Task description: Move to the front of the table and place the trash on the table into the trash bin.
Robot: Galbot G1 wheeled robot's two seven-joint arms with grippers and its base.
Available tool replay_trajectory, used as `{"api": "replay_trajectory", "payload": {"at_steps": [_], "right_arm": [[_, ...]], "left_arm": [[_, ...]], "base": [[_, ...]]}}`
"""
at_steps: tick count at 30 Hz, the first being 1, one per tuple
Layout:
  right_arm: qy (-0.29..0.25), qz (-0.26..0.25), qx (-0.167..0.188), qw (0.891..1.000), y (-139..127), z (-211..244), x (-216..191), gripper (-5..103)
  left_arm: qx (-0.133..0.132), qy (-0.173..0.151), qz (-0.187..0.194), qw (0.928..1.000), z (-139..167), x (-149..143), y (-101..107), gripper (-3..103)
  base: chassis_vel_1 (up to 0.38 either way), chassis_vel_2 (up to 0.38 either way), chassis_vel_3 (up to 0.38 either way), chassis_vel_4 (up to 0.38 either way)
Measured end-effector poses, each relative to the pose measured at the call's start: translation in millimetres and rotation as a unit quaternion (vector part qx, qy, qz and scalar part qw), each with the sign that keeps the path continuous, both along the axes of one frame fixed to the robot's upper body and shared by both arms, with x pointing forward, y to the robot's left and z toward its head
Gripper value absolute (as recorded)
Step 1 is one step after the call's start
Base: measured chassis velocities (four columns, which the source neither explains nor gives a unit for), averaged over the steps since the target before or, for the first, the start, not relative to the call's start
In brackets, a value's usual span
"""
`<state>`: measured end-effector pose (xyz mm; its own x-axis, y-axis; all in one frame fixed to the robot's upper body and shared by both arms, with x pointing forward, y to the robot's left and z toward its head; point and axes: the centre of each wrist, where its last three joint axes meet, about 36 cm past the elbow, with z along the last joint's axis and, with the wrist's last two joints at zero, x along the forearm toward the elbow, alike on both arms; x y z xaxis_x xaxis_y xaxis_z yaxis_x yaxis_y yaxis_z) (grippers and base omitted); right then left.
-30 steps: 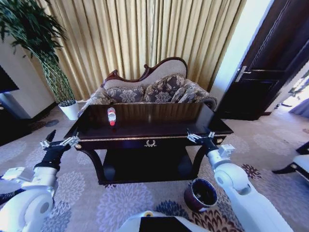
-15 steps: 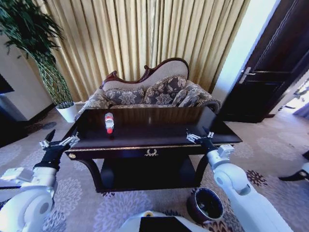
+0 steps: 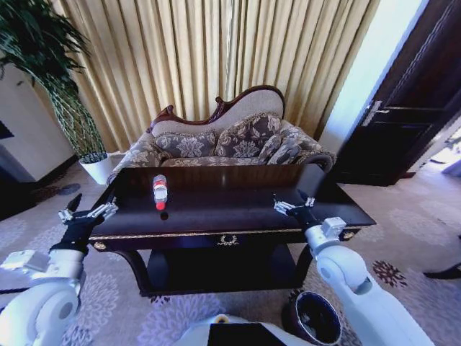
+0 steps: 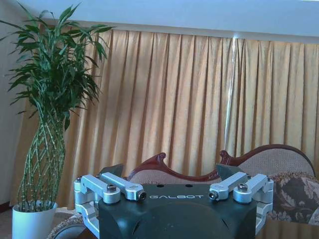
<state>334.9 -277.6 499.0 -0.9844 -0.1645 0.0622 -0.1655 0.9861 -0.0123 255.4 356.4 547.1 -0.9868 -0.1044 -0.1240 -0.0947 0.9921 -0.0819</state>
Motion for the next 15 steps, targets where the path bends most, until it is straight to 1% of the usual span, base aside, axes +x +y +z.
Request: {"api": "replay_trajectory", "payload": {"at_steps": [4, 6, 7, 10, 11, 12, 13, 14, 15], "right_arm": [[0.003, 0.000, 0.001, 1.000, 0.1, -2.0, 0.7, 100], [0.006, 0.000, 0.000, 1.000, -0.4, -3.0, 0.8, 100], [0.006, 0.000, 0.000, 1.000, -0.4, -3.0, 0.8, 100], [0.006, -0.001, 0.005, 1.000, -2.0, -1.3, 1.4, 100], [0.006, -0.001, 0.005, 1.000, -2.0, -1.3, 1.4, 100], [0.005, -0.003, 0.004, 1.000, -3.5, -0.3, 2.1, 100], [0.005, -0.004, 0.004, 1.000, -4.5, -0.5, 2.5, 100], [0.005, -0.004, 0.004, 1.000, -4.5, -0.5, 2.5, 100], [0.006, -0.005, 0.004, 1.000, -4.9, -1.2, 2.4, 100]], "left_arm": [[-0.002, -0.002, 0.012, 0.9999, 3.0, 7.4, -0.3, 100], [-0.010, 0.000, 0.026, 0.9996, 11.8, 15.2, -4.7, 100], [-0.010, 0.000, 0.026, 0.9996, 11.8, 15.2, -4.7, 100], [-0.009, 0.015, 0.031, 0.9994, 26.7, 19.9, -10.7, 100], [-0.009, 0.015, 0.031, 0.9994, 26.7, 19.9, -10.7, 100], [-0.008, 0.026, 0.029, 0.9992, 34.3, 20.5, -13.2, 100], [-0.003, 0.038, 0.025, 0.9990, 41.0, 22.2, -14.4, 100], [-0.003, 0.038, 0.025, 0.9990, 41.0, 22.2, -14.4, 100], [0.004, 0.047, 0.023, 0.9986, 47.7, 25.3, -15.0, 100]], "base": [[0.000, 0.000, 0.000, 0.000], [0.000, 0.000, 0.000, 0.000], [0.000, 0.000, 0.000, 0.000], [0.000, 0.000, 0.000, 0.000], [0.000, 0.000, 0.000, 0.000], [0.000, 0.000, 0.000, 0.000], [0.000, 0.000, 0.000, 0.000], [0.000, 0.000, 0.000, 0.000], [0.000, 0.000, 0.000, 0.000]]}}
